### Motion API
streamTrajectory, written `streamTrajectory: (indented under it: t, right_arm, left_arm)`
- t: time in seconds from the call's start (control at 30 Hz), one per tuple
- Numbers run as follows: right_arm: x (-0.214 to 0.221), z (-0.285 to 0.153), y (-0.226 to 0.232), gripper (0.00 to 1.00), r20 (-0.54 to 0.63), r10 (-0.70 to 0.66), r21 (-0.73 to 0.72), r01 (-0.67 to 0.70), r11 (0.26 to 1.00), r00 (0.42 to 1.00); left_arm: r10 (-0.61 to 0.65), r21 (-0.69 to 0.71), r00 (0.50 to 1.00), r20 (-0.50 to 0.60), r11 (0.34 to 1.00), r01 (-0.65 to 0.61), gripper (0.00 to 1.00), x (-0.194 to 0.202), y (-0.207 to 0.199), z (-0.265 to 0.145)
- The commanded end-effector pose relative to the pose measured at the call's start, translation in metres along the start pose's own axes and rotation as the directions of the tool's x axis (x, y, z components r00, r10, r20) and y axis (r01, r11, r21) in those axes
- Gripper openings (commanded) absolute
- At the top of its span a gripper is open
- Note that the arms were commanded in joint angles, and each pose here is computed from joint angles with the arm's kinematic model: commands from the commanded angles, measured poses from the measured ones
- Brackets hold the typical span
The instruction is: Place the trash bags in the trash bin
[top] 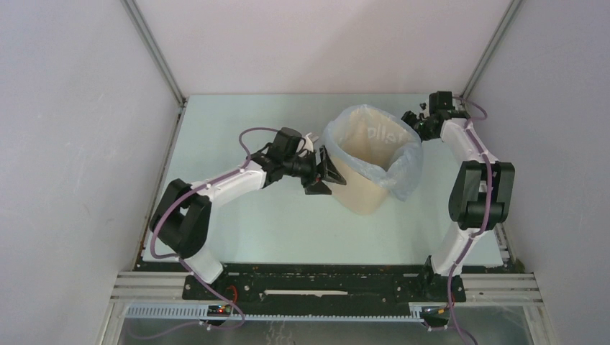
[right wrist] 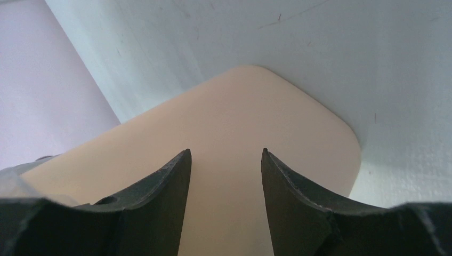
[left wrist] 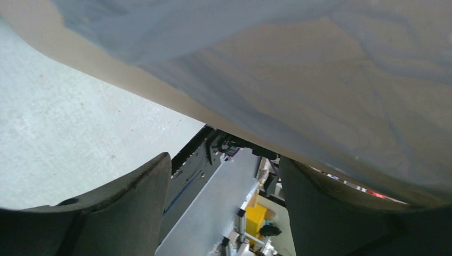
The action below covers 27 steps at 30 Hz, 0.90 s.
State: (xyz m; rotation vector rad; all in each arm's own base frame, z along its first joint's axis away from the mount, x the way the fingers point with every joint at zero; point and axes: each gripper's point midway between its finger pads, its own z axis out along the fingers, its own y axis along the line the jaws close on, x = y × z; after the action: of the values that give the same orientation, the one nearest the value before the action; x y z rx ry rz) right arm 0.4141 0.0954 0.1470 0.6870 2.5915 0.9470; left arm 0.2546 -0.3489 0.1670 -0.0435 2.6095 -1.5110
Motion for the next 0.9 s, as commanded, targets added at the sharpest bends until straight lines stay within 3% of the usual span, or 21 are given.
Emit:
streamTrajectory:
  t: [0.0, 0.2, 0.4, 0.67, 0.87]
  right_arm:
    - [0.021, -0.05, -0.008, 0.61, -0.028, -0.095, 0.111, 0.098, 0.989, 0.995]
    - [0.009, -0.115, -0.044, 0.62, 0.12, -0.092, 0.263, 0.058, 0.963, 0.988]
    - [0.039, -0.161, -0.051, 0.63, 0.182, -0.133, 0.337, 0.065, 0.939, 0.974]
    - [0.123, -0.197, -0.007, 0.65, 0.319, -0.058, 0.035, 0.049, 0.998, 0.946]
    - [0.173, -0.204, -0.023, 0.66, 0.296, -0.017, 0.031, 0.008, 0.999, 0.955]
  left_arm:
    - [0.138, 0.024, 0.988, 0.075, 0.99, -0.14, 0.81, -0.005, -0.015, -0.031]
    - [0.167, -0.019, 0.976, 0.136, 0.986, -0.166, 0.83, -0.001, 0.002, -0.078]
    - [0.151, -0.013, 0.969, 0.196, 0.988, -0.151, 0.85, -0.007, 0.011, -0.109]
    - [-0.118, 0.21, 0.954, 0.274, 0.976, 0.061, 0.9, -0.06, -0.011, -0.11]
    - [-0.151, 0.255, 0.948, 0.279, 0.964, 0.078, 0.88, -0.078, -0.017, -0.104]
